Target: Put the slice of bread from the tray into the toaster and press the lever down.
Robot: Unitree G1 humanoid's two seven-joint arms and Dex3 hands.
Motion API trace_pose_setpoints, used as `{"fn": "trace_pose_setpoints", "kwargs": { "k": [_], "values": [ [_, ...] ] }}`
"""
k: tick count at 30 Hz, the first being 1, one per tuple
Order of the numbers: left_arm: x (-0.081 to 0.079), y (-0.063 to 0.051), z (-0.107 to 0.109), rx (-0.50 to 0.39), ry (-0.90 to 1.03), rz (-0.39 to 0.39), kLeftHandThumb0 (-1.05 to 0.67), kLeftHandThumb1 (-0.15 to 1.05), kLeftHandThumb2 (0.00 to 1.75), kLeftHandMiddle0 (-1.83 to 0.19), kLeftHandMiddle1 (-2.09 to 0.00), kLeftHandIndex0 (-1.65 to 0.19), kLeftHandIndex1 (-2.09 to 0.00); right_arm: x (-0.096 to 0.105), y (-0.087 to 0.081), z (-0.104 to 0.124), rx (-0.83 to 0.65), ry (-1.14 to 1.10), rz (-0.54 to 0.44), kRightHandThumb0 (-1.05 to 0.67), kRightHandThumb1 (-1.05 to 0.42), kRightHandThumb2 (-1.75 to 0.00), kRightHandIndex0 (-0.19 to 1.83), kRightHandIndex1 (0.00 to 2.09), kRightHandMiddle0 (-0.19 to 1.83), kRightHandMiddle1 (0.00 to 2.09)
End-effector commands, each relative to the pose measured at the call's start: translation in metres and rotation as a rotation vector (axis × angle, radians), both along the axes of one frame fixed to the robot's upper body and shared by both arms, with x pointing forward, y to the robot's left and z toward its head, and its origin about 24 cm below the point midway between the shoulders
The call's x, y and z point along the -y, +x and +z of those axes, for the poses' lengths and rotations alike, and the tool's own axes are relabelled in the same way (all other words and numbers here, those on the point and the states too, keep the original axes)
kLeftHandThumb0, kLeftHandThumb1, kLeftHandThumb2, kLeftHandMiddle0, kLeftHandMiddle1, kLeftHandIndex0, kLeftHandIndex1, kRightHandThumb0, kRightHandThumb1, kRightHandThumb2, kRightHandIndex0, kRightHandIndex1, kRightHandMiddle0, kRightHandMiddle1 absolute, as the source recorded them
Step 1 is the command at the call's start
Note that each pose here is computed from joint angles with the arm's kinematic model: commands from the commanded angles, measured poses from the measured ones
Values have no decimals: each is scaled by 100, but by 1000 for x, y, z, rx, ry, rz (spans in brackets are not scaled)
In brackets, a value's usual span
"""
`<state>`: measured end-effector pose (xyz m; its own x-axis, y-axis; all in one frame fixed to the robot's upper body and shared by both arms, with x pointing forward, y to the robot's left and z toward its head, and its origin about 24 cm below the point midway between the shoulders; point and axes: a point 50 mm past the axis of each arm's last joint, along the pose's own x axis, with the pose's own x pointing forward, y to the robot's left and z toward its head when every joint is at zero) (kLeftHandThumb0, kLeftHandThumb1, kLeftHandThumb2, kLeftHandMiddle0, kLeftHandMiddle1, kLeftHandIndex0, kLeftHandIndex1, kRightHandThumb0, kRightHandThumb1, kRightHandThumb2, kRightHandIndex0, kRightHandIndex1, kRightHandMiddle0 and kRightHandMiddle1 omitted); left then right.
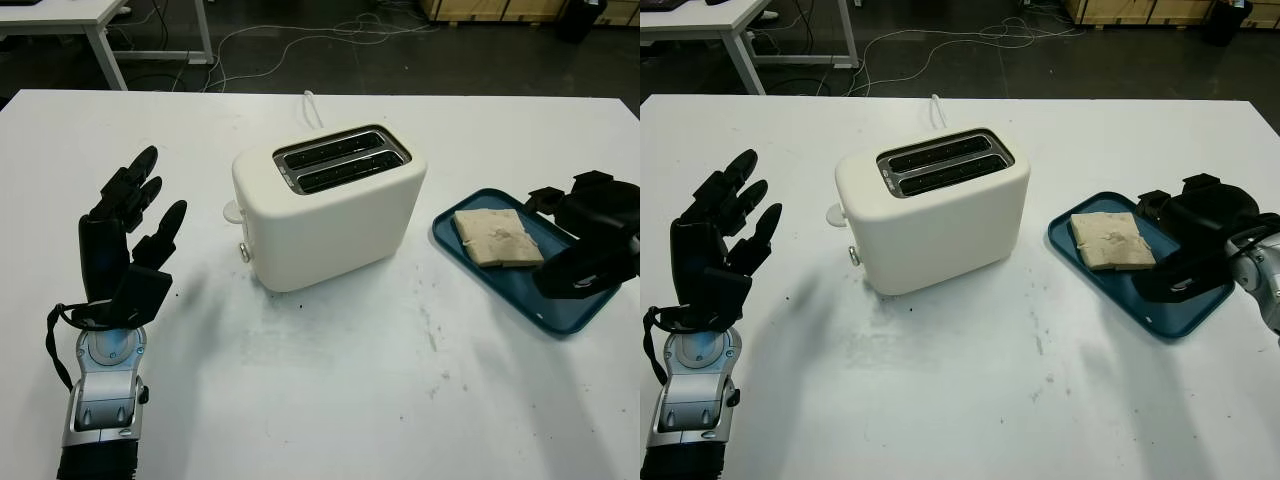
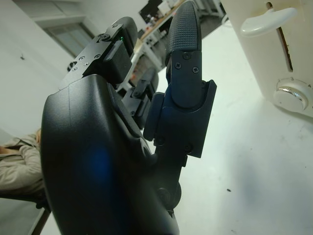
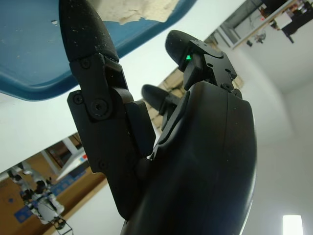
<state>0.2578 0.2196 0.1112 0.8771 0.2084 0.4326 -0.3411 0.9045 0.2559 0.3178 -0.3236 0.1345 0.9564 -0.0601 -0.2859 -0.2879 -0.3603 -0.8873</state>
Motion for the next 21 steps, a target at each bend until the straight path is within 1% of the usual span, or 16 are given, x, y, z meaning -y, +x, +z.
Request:
{"fn": "trace_pose_setpoints", "kwargs": {
  "k": [1,5,8,11,13,15,17,21],
  "values": [
    [-2,-2,0,2,0,7,-68,92,27,-60,0,-50,0,3,-2,-7,-7,-9,-12,-105,-92,-8,0,174,0,119],
    [-2,-2,0,0,0,8,-70,92,27,-61,-1,-50,0,3,-1,-17,-22,1,-2,-105,-92,-8,0,174,0,127],
    [-2,-2,0,2,-16,2,-70,92,27,-60,0,-50,0,1,0,-21,-42,-4,-2,-105,-92,-10,0,175,0,138],
    [-2,-2,0,0,-7,5,-69,92,26,-60,0,-50,0,1,0,-23,-52,0,-6,-104,-92,-10,0,175,0,156],
    [-2,-2,0,2,-12,1,-69,92,27,-60,0,-50,0,1,0,-23,-53,3,-1,-104,-92,-10,0,175,0,160],
    [-2,-2,0,-2,-18,-2,-70,92,26,-59,0,-49,0,0,0,-24,-55,3,-2,-103,-92,-10,0,175,0,169],
    [-2,-2,0,-3,-12,0,-70,92,27,-59,0,-49,0,0,0,-25,-57,5,-5,-102,-92,-10,0,175,0,173],
    [-2,-3,0,-6,-2,3,-71,92,28,-60,0,-50,0,-1,0,-31,-58,-2,-2,-101,-92,-10,0,175,0,174]
  ]
}}
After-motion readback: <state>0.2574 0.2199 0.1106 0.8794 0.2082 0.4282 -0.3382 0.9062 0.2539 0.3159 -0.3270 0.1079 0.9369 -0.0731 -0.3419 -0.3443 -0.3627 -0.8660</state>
